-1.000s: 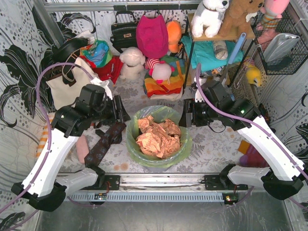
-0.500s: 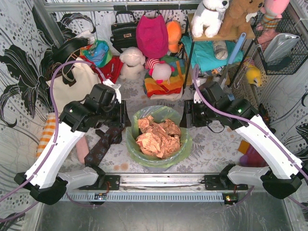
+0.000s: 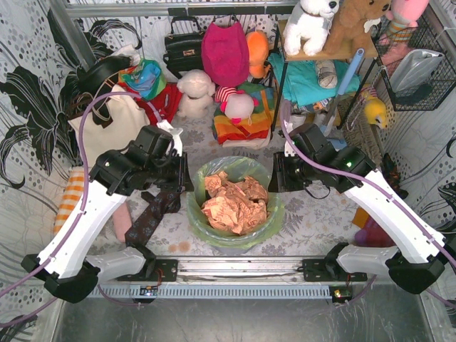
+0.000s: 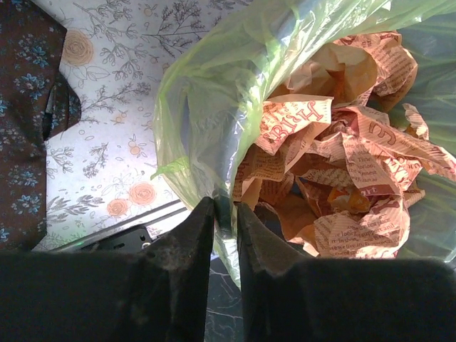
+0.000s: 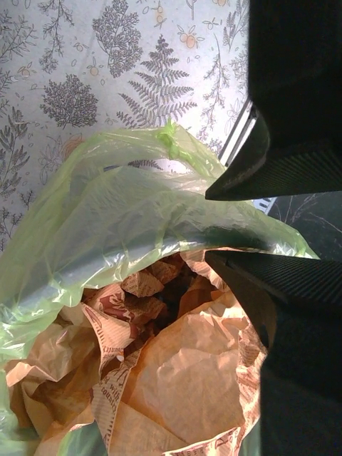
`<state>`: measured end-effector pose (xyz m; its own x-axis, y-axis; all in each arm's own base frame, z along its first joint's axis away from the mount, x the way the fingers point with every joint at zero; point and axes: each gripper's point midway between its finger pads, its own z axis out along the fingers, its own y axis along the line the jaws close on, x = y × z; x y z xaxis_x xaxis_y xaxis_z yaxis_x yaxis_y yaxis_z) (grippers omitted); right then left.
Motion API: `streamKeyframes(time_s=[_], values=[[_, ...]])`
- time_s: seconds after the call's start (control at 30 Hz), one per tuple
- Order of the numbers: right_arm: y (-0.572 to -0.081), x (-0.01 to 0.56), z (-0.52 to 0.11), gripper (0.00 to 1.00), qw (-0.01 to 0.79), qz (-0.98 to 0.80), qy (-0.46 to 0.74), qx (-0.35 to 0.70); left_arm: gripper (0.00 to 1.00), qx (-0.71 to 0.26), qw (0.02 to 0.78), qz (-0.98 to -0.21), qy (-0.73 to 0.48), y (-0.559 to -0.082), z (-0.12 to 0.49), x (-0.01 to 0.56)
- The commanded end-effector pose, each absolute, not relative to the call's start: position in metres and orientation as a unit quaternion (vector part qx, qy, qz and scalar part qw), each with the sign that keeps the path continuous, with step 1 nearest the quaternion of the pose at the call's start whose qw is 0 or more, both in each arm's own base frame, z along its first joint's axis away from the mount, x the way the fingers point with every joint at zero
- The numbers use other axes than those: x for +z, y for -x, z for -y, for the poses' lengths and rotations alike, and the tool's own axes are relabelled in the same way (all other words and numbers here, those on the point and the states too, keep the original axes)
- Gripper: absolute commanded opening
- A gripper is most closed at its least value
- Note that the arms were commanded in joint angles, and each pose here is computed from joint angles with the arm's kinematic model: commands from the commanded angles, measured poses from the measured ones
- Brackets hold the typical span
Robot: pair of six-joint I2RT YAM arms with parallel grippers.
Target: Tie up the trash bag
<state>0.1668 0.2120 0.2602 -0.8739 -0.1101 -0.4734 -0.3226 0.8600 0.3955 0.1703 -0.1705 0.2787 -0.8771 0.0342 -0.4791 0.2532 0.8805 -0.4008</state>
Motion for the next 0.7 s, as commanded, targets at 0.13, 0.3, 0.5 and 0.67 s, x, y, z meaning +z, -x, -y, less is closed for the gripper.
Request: streamKeyframes(time_s=[0.13, 0.3, 0.5, 0.67], values=[[-0.166, 0.26, -0.215, 0.27, 0.221, -0.938, 0.103, 0.245, 0.25, -0.253, 0.238, -0.933, -0.097, -0.169, 0.179, 0.28], [-0.169, 0.264, -0.217, 0.15, 0.227, -0.936, 0.102, 0.248, 0.16, -0.251, 0.24, -0.933, -0.098, -0.171, 0.179, 0.28], [-0.175, 0.267, -0.222, 0.04, 0.234, -0.934, 0.103, 0.249, 0.0, -0.25, 0.245, -0.931, -0.1, -0.175, 0.181, 0.284], [-0.184, 0.275, -0.223, 0.0, 0.25, -0.931, 0.102, 0.245, 0.0, -0.257, 0.255, -0.927, -0.099, -0.181, 0.186, 0.292]])
